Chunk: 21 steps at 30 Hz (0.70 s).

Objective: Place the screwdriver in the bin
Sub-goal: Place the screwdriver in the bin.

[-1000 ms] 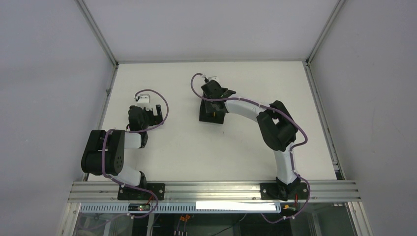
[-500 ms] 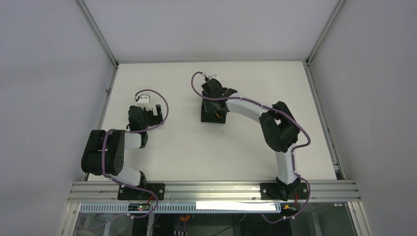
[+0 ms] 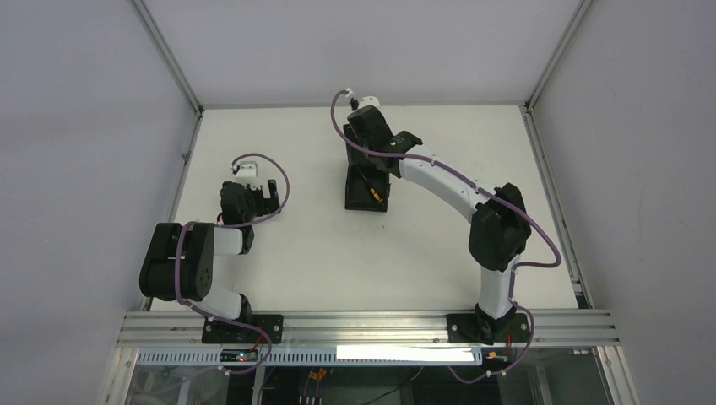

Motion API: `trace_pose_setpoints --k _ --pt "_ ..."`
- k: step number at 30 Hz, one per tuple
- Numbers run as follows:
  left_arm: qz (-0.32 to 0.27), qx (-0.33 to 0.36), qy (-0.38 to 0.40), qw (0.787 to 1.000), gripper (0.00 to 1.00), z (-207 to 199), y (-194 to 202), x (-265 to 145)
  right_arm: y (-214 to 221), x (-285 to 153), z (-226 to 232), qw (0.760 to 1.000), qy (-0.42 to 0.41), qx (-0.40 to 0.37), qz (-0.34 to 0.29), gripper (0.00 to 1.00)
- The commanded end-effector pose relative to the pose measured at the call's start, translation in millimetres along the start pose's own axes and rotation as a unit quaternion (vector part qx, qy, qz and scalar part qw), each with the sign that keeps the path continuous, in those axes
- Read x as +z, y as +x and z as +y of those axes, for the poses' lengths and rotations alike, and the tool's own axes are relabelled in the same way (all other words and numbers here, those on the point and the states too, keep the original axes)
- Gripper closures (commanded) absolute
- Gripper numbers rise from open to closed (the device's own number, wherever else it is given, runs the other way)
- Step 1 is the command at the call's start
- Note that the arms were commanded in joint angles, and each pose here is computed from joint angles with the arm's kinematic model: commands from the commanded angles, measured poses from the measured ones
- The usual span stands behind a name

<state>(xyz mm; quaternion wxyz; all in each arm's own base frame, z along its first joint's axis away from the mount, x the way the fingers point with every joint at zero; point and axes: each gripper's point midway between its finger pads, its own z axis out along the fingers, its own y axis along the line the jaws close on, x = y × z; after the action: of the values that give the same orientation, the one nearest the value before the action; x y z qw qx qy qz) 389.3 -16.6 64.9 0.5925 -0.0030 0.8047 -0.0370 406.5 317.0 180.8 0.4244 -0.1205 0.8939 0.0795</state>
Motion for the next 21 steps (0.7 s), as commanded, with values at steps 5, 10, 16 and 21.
trace_pose_setpoints --k 5,10,16,21 --pt "-0.024 0.0 -0.005 1.0 0.01 -1 -14 0 -77 -60 -4 0.996 -0.007 -0.011 -0.087 0.29" --pt "-0.025 0.0 -0.005 1.0 0.01 -1 -15 0 -102 -81 -12 0.992 0.006 -0.015 -0.123 0.03" --pt "-0.024 0.0 -0.005 1.0 0.01 -1 -14 0 -133 -107 -15 0.986 0.004 -0.029 -0.165 0.01" --pt "-0.024 0.0 -0.005 1.0 0.01 -1 -14 0 -148 -122 -18 0.982 0.005 -0.038 -0.187 0.01"
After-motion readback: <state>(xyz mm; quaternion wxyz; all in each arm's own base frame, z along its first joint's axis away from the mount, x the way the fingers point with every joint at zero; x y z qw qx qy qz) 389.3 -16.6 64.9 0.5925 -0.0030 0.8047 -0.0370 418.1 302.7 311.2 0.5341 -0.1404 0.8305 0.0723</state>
